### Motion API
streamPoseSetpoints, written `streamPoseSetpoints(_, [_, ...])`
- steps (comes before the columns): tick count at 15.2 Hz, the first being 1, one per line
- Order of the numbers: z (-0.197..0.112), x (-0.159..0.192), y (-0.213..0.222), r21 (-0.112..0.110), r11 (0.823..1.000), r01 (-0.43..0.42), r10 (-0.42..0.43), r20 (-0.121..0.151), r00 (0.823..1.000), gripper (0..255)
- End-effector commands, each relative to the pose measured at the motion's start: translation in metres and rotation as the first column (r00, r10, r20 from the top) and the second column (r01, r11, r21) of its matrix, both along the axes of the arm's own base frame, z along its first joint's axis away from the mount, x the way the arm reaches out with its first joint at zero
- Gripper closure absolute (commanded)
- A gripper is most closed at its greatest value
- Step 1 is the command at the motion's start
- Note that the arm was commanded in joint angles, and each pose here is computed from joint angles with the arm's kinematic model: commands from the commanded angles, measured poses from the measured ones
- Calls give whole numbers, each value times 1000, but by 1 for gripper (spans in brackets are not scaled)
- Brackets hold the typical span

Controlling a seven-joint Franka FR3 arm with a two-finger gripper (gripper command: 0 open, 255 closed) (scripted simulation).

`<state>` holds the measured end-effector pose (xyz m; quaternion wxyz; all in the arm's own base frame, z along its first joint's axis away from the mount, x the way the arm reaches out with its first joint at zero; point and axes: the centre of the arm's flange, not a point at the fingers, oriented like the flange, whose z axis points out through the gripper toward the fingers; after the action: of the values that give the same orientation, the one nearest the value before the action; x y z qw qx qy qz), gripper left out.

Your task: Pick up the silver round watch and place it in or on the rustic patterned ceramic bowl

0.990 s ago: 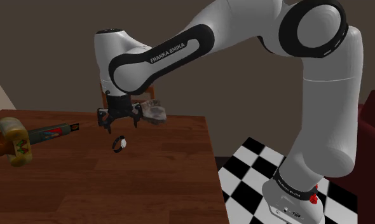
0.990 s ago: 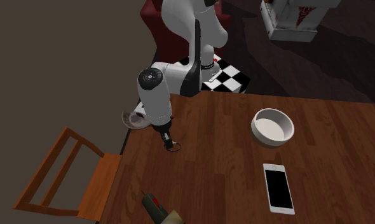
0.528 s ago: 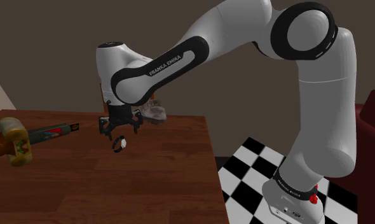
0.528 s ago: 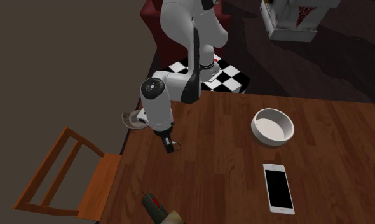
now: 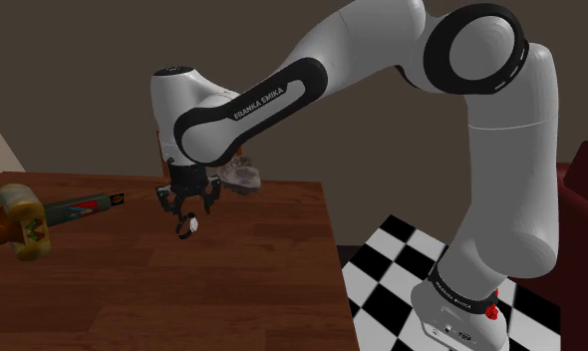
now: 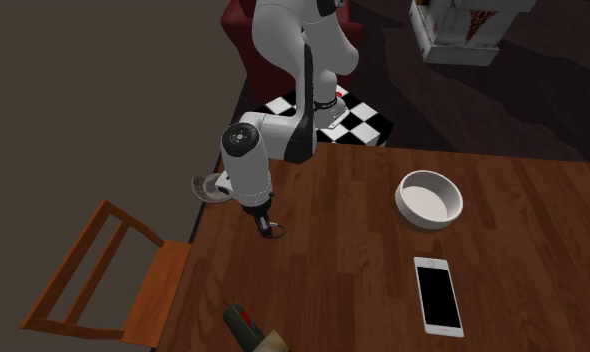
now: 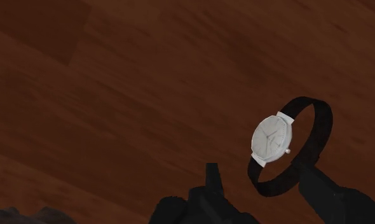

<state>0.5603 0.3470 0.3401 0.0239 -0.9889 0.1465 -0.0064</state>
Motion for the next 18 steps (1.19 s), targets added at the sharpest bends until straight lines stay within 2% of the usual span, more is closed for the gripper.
streamPoseSetpoints(1, [0,0,0,0,1000,0,0,0,1000,255])
streamPoseSetpoints(9, [0,0,0,0,1000,0,0,0,1000,255])
streamPoseSetpoints(18, [47,0,0,0,1000,0,0,0,1000,255])
